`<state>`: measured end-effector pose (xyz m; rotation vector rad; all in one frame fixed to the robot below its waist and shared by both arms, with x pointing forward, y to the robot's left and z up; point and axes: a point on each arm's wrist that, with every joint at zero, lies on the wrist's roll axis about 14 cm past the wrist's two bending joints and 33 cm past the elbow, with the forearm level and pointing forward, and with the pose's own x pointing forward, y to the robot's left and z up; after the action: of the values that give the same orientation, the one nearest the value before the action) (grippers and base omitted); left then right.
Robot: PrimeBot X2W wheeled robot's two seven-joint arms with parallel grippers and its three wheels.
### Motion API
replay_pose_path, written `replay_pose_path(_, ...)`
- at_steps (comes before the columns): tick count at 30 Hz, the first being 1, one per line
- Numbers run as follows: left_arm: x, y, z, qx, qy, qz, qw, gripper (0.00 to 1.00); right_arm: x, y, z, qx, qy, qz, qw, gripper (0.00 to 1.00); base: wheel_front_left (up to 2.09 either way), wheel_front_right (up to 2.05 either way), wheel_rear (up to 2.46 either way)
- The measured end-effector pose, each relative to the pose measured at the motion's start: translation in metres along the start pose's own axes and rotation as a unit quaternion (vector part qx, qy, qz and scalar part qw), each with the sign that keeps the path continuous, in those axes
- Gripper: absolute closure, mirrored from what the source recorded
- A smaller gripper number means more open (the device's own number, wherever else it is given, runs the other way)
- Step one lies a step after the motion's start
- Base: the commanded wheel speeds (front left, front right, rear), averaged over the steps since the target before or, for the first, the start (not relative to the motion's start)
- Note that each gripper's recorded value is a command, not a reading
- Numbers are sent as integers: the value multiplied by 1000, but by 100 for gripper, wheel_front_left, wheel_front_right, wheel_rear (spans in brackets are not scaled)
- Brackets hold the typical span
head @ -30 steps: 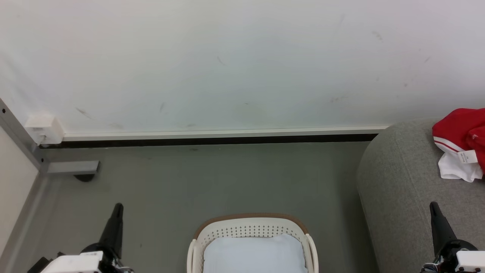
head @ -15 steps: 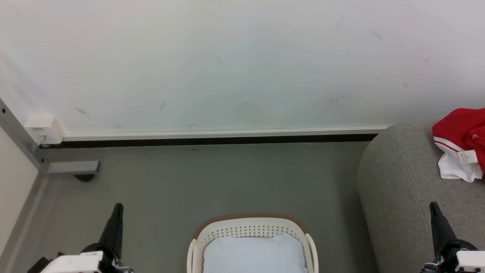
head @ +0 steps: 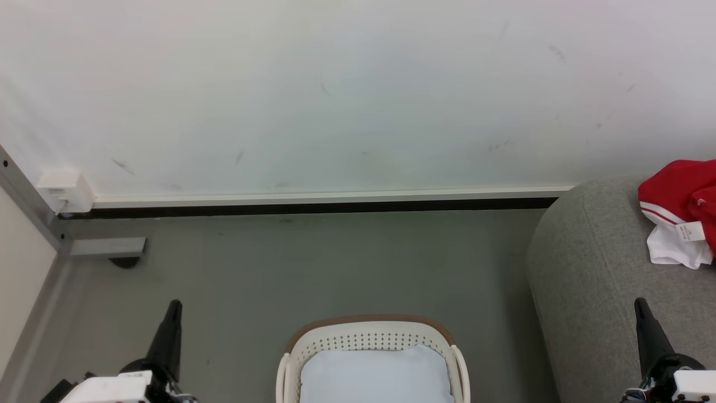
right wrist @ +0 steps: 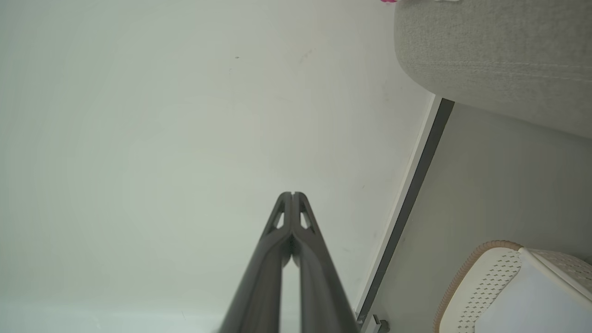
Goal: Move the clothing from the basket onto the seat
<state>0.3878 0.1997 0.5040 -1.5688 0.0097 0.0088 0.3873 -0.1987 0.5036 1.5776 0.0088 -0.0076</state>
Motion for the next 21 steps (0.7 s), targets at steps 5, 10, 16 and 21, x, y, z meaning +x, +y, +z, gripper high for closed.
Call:
replay_pose_path(5, 0, 0, 0, 0, 0, 0, 1000, 100, 0, 0, 0, 0, 0, 0, 1000, 100, 0, 0, 0)
replay_pose_path(10, 0, 0, 0, 0, 0, 0, 1000, 100, 0, 0, 0, 0, 0, 0, 1000, 100, 0, 0, 0)
replay_pose_path(16, 0, 0, 0, 0, 0, 0, 1000, 100, 0, 0, 0, 0, 0, 0, 1000, 100, 0, 0, 0)
replay_pose_path(21, 0, 0, 0, 0, 0, 0, 1000, 100, 0, 0, 0, 0, 0, 0, 1000, 100, 0, 0, 0)
